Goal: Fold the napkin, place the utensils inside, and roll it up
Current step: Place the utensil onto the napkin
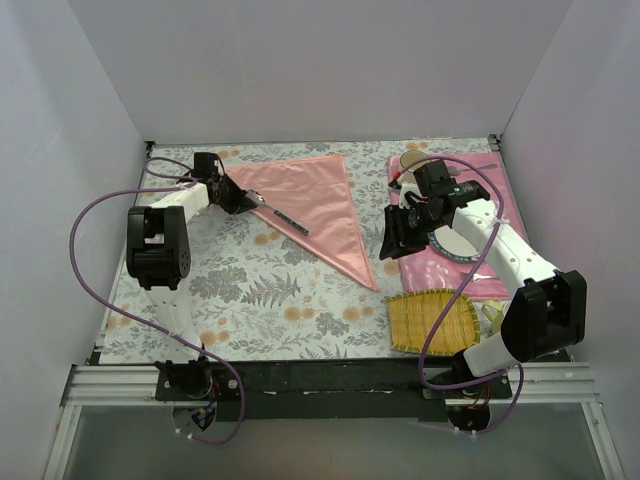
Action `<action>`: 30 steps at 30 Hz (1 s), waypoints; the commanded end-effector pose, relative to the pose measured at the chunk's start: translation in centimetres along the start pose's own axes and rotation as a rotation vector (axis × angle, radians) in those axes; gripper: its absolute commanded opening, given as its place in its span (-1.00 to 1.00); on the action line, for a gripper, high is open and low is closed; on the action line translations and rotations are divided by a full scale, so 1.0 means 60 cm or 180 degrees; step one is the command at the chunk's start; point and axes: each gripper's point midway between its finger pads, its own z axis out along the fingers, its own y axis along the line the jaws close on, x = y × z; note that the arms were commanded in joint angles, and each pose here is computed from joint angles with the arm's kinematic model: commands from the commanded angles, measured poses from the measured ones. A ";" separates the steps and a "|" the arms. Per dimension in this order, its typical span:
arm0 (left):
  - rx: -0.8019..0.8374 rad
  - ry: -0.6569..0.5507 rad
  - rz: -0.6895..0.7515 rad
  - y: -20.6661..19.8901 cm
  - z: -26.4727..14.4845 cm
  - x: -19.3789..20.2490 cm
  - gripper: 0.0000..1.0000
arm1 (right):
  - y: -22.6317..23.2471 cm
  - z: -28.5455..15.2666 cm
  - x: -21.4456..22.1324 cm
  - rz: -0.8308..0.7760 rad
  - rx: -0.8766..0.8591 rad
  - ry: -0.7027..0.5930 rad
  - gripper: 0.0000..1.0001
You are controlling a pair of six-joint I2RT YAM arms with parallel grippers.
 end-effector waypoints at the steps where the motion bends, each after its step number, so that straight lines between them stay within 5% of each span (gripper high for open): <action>1: 0.0009 0.0053 0.0028 -0.004 -0.001 -0.005 -1.00 | 0.004 -0.003 -0.003 -0.0048 -0.0058 -0.0007 -0.05; 26: -0.0271 0.0301 -0.0065 0.015 0.000 0.010 -1.00 | 0.004 -0.001 -0.002 -0.0040 -0.0095 -0.0014 -0.05; 30: -0.0214 0.0256 -0.0047 0.003 -0.010 0.005 -0.45 | 0.006 0.001 0.001 -0.0042 -0.0124 0.0006 -0.05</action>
